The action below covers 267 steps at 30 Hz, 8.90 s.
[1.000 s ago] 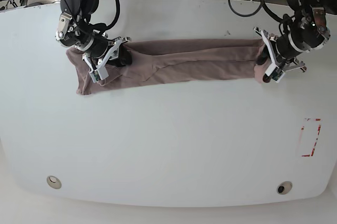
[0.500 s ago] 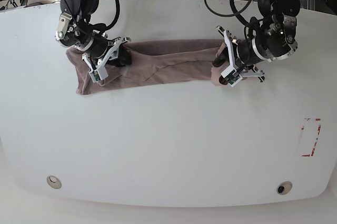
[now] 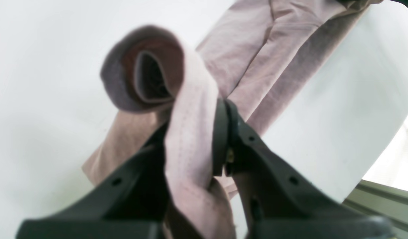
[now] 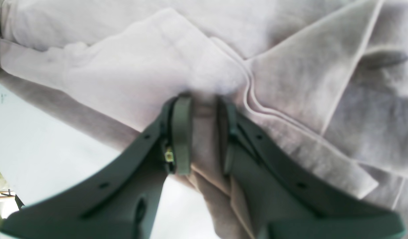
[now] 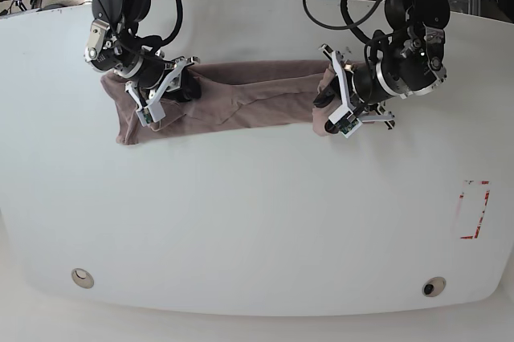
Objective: Fold the T-shirt properly
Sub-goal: 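Release the left gripper and move it inward to grasp the strip's middle, then move the right gripper to the strip's end and grasp it, then fold the strip end with the right gripper over toward the left gripper, then regrasp the folded bundle with both grippers and fold it over again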
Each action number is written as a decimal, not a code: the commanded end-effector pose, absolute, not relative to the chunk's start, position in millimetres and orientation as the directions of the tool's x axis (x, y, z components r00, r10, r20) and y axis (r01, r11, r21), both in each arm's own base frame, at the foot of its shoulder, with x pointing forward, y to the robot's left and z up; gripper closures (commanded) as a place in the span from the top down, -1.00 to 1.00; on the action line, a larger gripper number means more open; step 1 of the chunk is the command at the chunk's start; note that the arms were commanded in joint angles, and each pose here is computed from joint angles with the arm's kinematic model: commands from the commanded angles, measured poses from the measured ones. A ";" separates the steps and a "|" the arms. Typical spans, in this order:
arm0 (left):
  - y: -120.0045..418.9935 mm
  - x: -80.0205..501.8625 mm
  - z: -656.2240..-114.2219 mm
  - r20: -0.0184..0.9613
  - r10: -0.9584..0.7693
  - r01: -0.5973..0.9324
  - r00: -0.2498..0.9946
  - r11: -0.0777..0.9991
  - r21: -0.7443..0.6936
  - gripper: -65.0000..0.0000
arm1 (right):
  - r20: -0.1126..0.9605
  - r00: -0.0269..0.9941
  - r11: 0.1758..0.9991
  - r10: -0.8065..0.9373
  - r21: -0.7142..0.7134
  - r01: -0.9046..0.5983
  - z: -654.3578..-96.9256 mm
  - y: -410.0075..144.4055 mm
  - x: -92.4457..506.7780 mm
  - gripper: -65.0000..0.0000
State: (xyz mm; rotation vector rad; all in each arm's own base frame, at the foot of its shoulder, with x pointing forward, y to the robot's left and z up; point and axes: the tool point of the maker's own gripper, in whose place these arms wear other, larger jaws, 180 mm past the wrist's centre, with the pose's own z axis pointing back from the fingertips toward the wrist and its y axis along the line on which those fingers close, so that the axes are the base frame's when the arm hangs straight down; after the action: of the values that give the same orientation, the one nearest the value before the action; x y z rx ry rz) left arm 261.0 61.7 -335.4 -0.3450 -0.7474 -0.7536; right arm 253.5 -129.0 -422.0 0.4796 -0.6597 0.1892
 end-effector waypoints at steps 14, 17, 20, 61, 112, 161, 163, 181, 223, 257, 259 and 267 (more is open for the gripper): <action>40.4 278.4 -312.8 0.757 -0.454 0.723 0.470 0.690 -0.036 0.03 | 0.607 0.793 0.887 0.050 0.338 -0.314 -425.4 -134.9 251.0 -0.60; 32.2 276.3 -309.2 0.752 -0.456 0.729 0.476 0.683 -0.047 0.03 | 0.606 0.793 0.887 0.052 0.336 -0.315 -425.1 -135.0 250.2 -0.60; 30.6 277.0 -305.6 0.751 -0.456 0.737 0.477 0.674 -0.059 0.03 | 0.607 0.793 0.888 0.051 0.336 -0.314 -425.1 -135.5 250.7 -0.60; 108.2 276.2 -356.7 0.652 -0.516 0.651 0.555 0.758 0.046 0.02 | 0.567 0.702 0.837 -0.432 0.542 0.077 -379.6 -325.2 264.5 0.57; 165.3 278.4 -412.4 0.560 -0.309 0.447 0.769 0.885 -0.126 -0.68 | 0.625 0.719 0.808 -0.304 0.569 -0.153 -377.2 -211.5 292.5 -1.00; 59.0 247.3 -423.1 0.548 -0.299 0.521 0.781 0.796 -0.308 -0.67 | 0.766 0.628 0.584 -0.138 0.575 -0.573 -273.5 11.0 258.2 -1.00; 57.8 247.4 -422.9 0.549 -0.298 0.521 0.781 0.795 -0.310 -0.66 | 0.752 0.647 0.583 -0.126 0.584 -0.566 -282.1 14.7 260.1 -1.00; 60.1 256.7 -406.7 0.594 -0.301 0.537 0.746 0.800 -0.269 -0.27 | 0.754 0.654 0.522 -0.066 0.585 -0.621 -297.1 37.6 254.4 0.46; 255.8 260.5 -322.8 0.607 -0.430 0.421 0.668 0.891 0.169 -0.22 | 0.612 0.783 0.480 0.111 0.657 -0.582 -394.4 83.3 248.5 -0.59; 56.3 261.6 -393.9 0.529 -0.704 0.778 0.473 0.616 0.123 -0.23 | 0.725 0.666 0.795 0.175 0.296 -0.530 -387.6 -83.4 337.3 -0.60; 62.2 265.8 -396.5 0.517 -0.711 0.778 0.476 0.615 0.129 -0.23 | 0.725 0.667 0.805 0.170 0.289 -0.519 -394.5 -86.8 337.3 -0.60; 79.9 303.7 -402.8 0.468 -0.746 0.782 0.475 0.601 0.163 -0.23 | 0.708 0.684 0.827 0.176 0.271 -0.493 -416.9 -106.0 301.7 -0.60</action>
State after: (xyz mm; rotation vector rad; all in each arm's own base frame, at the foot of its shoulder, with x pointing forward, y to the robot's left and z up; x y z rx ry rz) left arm 294.0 71.1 -403.3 -0.1207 -0.5425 -0.9305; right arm 302.6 -96.7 -423.3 0.5006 -0.7070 0.3766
